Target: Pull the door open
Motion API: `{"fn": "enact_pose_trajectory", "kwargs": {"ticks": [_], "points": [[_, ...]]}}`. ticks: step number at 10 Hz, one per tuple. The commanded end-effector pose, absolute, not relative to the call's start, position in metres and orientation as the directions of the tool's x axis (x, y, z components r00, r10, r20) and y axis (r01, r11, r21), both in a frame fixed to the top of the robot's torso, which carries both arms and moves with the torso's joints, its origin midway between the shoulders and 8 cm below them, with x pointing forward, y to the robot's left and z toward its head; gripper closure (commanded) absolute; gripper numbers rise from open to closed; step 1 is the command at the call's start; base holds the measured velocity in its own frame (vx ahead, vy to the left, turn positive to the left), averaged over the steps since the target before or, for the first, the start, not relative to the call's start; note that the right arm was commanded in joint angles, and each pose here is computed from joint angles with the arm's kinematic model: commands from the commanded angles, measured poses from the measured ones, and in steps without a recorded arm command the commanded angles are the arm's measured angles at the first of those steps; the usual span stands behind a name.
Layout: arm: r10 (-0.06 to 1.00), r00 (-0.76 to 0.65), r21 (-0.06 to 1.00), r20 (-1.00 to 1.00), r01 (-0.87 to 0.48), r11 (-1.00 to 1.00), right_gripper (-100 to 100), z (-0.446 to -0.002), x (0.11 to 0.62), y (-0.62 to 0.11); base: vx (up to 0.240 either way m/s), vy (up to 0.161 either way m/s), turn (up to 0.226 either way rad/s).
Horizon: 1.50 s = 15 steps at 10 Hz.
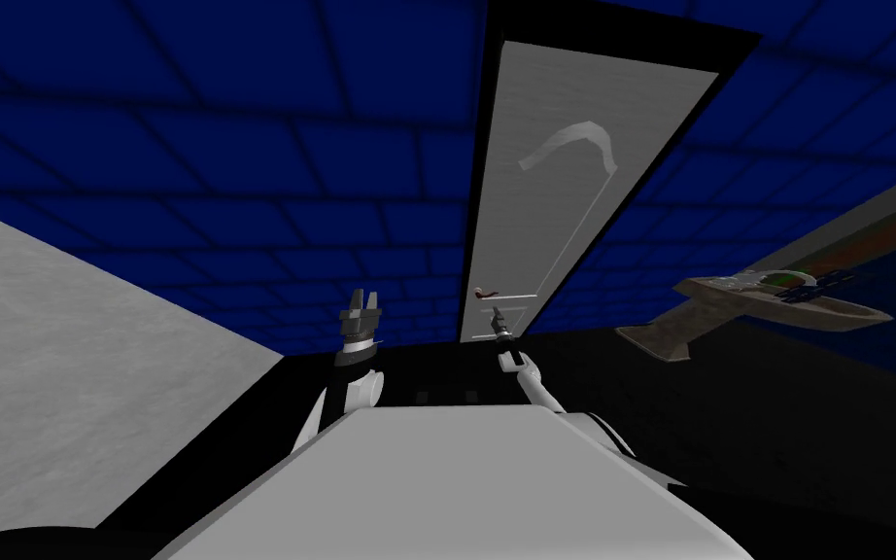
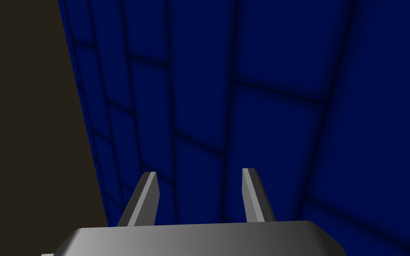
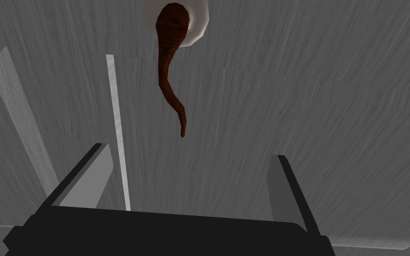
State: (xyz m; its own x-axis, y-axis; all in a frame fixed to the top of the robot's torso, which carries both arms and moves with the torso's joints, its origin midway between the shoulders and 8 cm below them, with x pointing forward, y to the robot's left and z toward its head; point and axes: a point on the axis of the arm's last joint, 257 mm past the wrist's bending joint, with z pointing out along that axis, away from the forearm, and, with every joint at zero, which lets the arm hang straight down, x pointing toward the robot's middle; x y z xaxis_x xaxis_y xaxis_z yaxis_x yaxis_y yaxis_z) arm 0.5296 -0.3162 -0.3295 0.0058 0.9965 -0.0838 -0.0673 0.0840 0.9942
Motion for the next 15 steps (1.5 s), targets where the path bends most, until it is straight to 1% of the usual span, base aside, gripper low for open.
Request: {"fn": "enact_pose_trajectory", "kwargs": {"ticks": [1, 6, 8, 11, 12, 13, 15], "points": [[0.996, 0.006, 0.995, -0.088, -0.05, 0.088, -100, -0.336, 0.531, -0.319, 0.035, -0.068, 0.126], [0.995, 0.005, 0.995, -0.1, -0.009, 0.1, -100, -0.351, 0.533, -0.326, 0.03, -0.059, 0.113], [0.995, 0.005, 0.995, -0.1, -0.007, 0.1, -100, -0.352, 0.533, -0.326, 0.017, -0.046, 0.051], [0.994, 0.05, 0.995, -0.098, 0.002, 0.098, -100, -0.356, 0.517, -0.368, 0.164, 0.054, 0.141], [0.994, 0.05, 0.995, -0.098, 0.002, 0.098, -100, -0.356, 0.517, -0.368, 0.132, 0.054, 0.055], [0.992, 0.079, 0.995, -0.097, 0.005, 0.097, -100, -0.357, 0.505, -0.395, 0.154, 0.072, 0.181], [0.992, 0.077, 0.995, -0.097, -0.004, 0.097, -100, -0.353, 0.507, -0.393, 0.097, 0.018, 0.046]]}}
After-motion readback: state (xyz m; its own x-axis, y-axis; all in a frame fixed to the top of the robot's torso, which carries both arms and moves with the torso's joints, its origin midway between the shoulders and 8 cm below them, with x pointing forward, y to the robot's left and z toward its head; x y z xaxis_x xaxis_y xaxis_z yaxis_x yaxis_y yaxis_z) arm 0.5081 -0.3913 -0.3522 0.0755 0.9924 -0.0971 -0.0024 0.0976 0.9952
